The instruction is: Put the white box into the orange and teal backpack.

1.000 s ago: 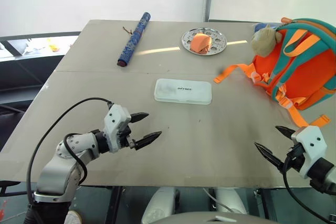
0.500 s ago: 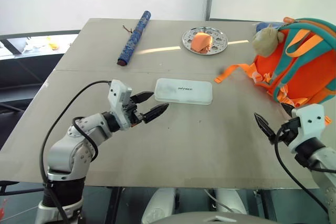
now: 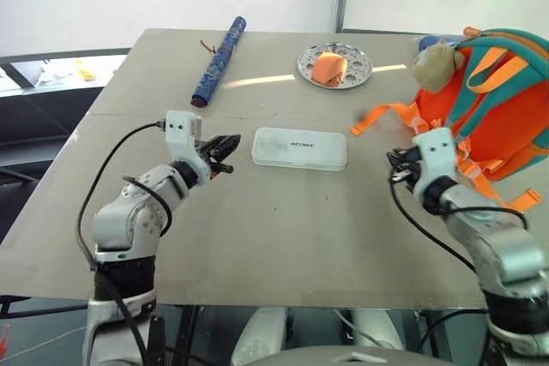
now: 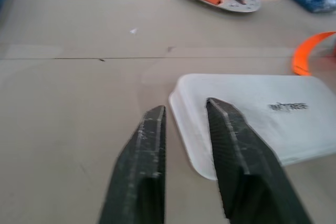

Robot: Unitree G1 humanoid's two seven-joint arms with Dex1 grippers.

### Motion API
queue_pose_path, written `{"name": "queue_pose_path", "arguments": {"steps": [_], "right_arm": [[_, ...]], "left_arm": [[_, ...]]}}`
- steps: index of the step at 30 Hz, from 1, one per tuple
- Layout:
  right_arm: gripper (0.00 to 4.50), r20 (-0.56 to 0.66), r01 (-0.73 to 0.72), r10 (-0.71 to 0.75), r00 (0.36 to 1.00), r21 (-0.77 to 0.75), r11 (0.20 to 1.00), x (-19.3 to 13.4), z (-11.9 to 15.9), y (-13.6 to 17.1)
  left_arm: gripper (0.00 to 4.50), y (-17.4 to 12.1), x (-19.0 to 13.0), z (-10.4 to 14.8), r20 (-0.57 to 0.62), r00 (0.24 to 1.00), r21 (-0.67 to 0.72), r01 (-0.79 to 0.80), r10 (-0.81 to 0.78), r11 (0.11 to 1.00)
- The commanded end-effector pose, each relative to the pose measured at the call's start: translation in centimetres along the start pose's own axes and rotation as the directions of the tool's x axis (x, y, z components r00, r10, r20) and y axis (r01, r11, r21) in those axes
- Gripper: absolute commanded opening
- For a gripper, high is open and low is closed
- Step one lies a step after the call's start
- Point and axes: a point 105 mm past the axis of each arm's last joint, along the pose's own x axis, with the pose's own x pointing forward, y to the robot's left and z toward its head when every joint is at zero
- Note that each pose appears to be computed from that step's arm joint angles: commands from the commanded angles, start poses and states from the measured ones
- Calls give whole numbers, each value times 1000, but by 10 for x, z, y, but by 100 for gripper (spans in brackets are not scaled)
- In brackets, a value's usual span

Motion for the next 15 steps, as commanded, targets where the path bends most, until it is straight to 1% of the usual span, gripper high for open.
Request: {"name": "queue_pose_path", "arguments": {"steps": [1,4,8,9,11,12,13,15], "right_arm": [[0,13,53,-52,999,-45,998,24,6,-1],[0,2,59,-59,998,-50,997,43,6,2],[0,-45,-14,10,999,-88,996,70,-1,20],[0,-57,-51,45,997,-109,993,75,-4,28],[0,-56,-219,214,975,-106,970,81,-1,59],[0,-47,-278,275,960,-127,952,79,0,70],[0,-31,-328,327,945,-127,936,73,3,76],[0,-26,-358,359,933,-142,923,62,2,77]], "left_arm": [[10,6,15,1,-26,995,46,-94,95,994],[10,9,28,-5,-62,990,97,-124,130,988],[10,4,44,-15,-102,990,138,-88,103,987],[10,3,46,-20,-128,986,144,-83,102,986],[10,-15,44,-31,-178,984,148,35,-8,988],[10,-24,40,-35,-197,978,142,89,-60,986],[10,-29,33,-37,-210,974,155,124,-90,980],[10,-33,20,-43,-234,966,162,149,-109,975]]}}
